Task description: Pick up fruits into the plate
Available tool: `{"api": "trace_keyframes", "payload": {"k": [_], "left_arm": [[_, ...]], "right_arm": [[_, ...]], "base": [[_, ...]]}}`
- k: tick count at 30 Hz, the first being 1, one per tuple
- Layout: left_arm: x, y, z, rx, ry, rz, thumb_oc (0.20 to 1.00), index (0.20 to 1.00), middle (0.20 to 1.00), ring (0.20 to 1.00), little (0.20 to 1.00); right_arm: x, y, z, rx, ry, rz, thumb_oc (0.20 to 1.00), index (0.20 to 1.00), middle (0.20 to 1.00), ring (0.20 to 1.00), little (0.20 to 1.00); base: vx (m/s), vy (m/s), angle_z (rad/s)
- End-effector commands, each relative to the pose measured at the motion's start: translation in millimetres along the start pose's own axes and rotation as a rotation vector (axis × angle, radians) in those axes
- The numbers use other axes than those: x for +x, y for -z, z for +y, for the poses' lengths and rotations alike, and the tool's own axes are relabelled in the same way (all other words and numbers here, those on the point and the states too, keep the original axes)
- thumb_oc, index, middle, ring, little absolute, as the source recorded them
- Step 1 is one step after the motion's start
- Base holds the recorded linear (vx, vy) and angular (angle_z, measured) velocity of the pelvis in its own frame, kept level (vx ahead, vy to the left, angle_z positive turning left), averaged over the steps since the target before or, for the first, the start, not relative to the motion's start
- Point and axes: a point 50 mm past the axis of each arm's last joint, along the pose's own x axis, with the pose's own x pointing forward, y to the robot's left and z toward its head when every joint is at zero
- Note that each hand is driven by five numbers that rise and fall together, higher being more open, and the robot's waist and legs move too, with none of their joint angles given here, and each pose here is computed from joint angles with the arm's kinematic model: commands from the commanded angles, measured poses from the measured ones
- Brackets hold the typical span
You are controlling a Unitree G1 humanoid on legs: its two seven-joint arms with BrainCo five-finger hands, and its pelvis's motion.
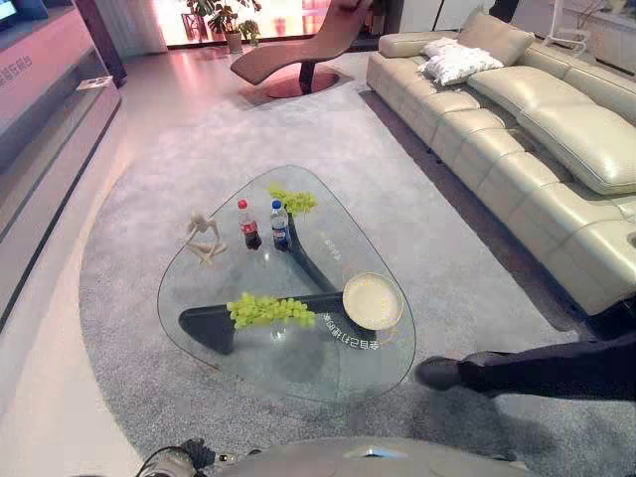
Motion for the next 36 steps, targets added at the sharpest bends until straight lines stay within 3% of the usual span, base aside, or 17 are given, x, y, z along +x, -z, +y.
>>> {"api": "trace_keyframes", "payload": {"k": [1, 14, 26, 31, 36], "left_arm": [[2, -12, 13, -0.005, -0.033, -0.011, 1.000, 1.000, 1.000, 1.000, 1.000], [2, -13, 12, 0.009, -0.041, -0.010, 1.000, 1.000, 1.000, 1.000, 1.000], [1, -21, 26, -0.096, -0.111, -0.074, 1.000, 1.000, 1.000, 1.000, 1.000], [-1, -31, 39, -0.148, -0.224, -0.153, 1.000, 1.000, 1.000, 1.000, 1.000], [-14, -60, 79, -0.155, -0.558, -0.302, 1.000, 1.000, 1.000, 1.000, 1.000]], "right_arm": [[-1, -20, 1, -0.024, 0.009, -0.015, 1.000, 1.000, 1.000, 1.000, 1.000], [-1, -19, 2, -0.021, 0.011, -0.017, 1.000, 1.000, 1.000, 1.000, 1.000], [-1, -17, -11, 0.019, 0.047, -0.004, 1.000, 1.000, 1.000, 1.000, 1.000], [-2, -18, -19, 0.013, 0.071, -0.001, 1.000, 1.000, 1.000, 1.000, 1.000], [-3, -16, -30, -0.004, 0.098, 0.009, 1.000, 1.000, 1.000, 1.000, 1.000]], "base": [[0.10, -0.093, -0.17], [0.00, -0.001, 0.00], [0.01, 0.001, 0.00], [0.02, 0.003, -0.01], [0.07, 0.012, -0.01]]}}
